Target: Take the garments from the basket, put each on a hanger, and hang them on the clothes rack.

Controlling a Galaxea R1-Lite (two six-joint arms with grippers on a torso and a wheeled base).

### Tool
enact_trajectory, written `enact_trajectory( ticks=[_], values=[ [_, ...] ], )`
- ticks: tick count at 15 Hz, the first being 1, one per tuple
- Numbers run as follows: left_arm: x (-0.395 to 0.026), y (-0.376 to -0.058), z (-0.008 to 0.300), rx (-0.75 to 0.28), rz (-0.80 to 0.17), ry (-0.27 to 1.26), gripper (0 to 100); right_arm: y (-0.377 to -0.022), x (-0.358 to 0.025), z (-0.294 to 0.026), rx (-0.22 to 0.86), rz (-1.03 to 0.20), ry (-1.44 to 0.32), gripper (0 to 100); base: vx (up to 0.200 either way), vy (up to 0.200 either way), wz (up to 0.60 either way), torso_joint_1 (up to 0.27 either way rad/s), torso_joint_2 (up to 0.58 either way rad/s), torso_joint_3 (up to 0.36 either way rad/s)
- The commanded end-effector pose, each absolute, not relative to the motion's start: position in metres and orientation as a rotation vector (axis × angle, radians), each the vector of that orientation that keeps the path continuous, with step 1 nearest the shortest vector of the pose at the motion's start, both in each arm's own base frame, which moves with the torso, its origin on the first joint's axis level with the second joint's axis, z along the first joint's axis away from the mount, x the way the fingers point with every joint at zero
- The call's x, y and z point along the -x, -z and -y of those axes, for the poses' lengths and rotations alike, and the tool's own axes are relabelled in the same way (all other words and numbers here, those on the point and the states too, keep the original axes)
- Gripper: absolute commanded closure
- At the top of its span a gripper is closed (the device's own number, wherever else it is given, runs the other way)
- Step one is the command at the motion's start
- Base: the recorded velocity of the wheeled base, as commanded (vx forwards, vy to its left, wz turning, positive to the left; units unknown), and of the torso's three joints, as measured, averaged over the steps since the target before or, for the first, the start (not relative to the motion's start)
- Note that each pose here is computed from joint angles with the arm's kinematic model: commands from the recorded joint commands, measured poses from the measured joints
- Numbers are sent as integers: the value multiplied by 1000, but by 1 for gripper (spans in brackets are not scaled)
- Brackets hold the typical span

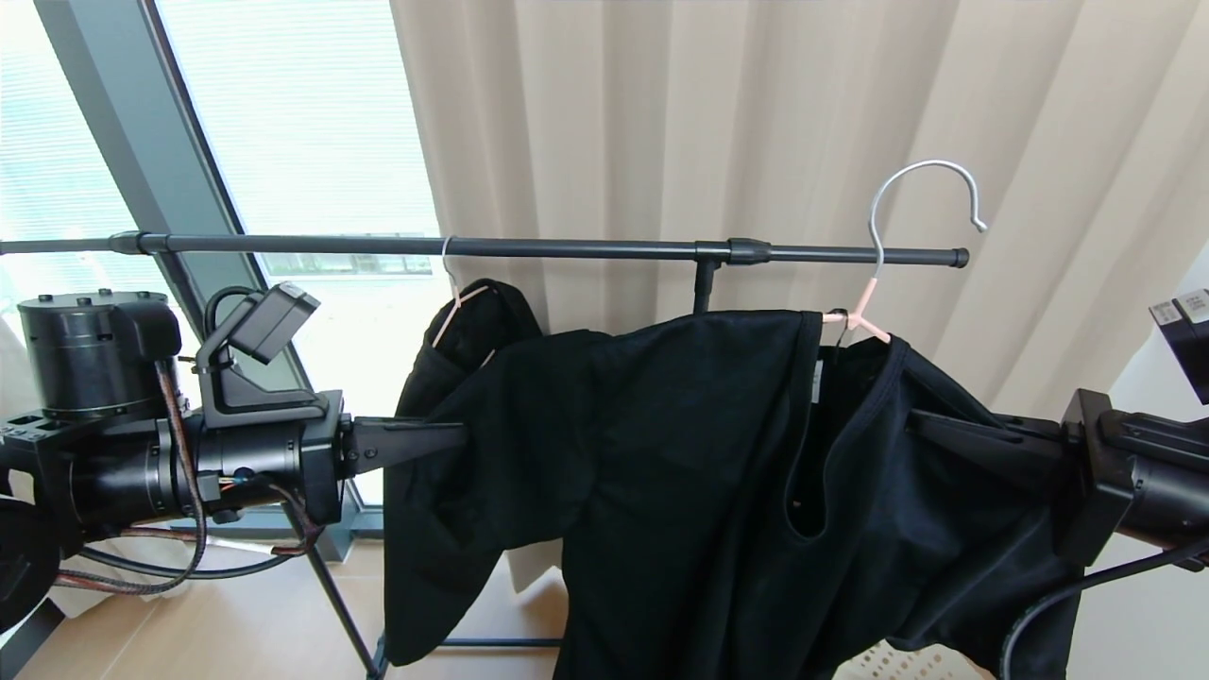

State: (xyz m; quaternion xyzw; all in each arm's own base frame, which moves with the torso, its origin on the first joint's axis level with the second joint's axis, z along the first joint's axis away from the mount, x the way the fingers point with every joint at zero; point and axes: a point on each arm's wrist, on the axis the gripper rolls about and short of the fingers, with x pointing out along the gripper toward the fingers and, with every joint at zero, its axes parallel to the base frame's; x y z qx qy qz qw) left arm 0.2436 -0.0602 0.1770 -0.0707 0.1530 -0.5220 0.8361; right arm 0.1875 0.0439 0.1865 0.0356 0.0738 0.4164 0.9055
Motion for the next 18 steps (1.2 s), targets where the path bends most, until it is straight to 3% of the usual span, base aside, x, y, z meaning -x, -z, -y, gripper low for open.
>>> enact_trajectory(
  ticks=[1, 9, 18],
  values=[
    [-240, -177, 57, 151, -323, 1093, 100, -186, -187, -44, -73, -151, -860, 100, 0, 0, 0, 0, 0, 0],
    [-234, -174, 34, 171, -324, 1005, 100, -189, -190, -44, -72, -144, -860, 100, 0, 0, 0, 0, 0, 0],
    [-232, -172, 33, 171, -327, 1001, 100, -188, -184, -35, -76, -140, -817, 100, 0, 0, 0, 0, 0, 0]
  ],
)
